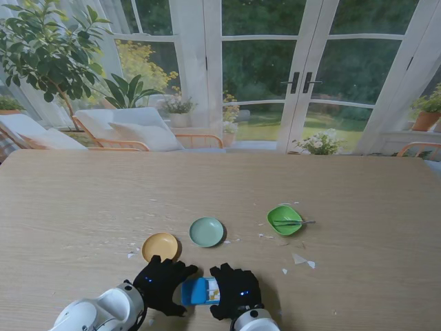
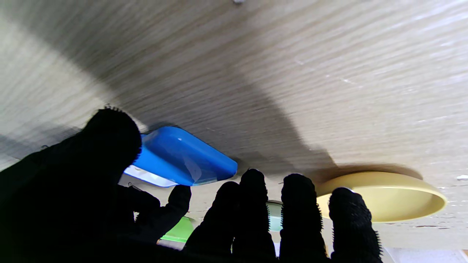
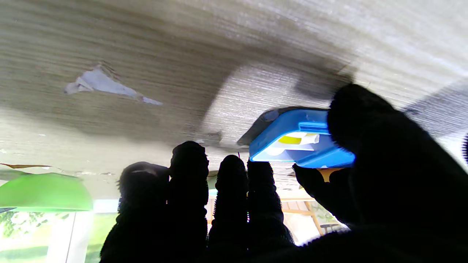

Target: Refill the pill box with tweezers

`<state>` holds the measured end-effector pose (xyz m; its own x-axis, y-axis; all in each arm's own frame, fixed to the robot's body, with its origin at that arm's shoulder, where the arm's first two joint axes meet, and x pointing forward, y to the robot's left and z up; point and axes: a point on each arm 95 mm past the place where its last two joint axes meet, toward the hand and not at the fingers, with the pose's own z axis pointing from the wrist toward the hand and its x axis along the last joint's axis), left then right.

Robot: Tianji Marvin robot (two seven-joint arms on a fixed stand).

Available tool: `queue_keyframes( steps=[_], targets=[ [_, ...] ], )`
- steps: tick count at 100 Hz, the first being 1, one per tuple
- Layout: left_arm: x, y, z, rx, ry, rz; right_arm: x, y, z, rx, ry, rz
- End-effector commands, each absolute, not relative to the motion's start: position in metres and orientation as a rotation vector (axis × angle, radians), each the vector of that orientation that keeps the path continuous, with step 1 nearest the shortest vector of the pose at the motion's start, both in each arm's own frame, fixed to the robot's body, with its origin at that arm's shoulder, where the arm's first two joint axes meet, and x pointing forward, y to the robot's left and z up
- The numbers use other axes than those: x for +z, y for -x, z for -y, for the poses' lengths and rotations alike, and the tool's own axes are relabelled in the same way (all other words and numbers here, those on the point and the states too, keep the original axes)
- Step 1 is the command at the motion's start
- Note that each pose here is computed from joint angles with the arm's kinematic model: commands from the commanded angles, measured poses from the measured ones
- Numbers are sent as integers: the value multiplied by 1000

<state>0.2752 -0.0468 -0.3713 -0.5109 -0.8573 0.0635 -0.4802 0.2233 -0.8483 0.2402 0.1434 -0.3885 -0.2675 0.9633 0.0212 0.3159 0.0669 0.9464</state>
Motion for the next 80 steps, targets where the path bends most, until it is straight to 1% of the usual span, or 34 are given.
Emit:
queue_keyframes(
  steps=[1, 80],
  targets=[
    [-374, -273, 48, -1190, 1240, -2097, -391, -237, -145, 1213, -1311, -1688],
    [-376, -274, 53, -1170, 1234, -2091, -393, -241, -149, 1244, -1318, -1666]
  ],
)
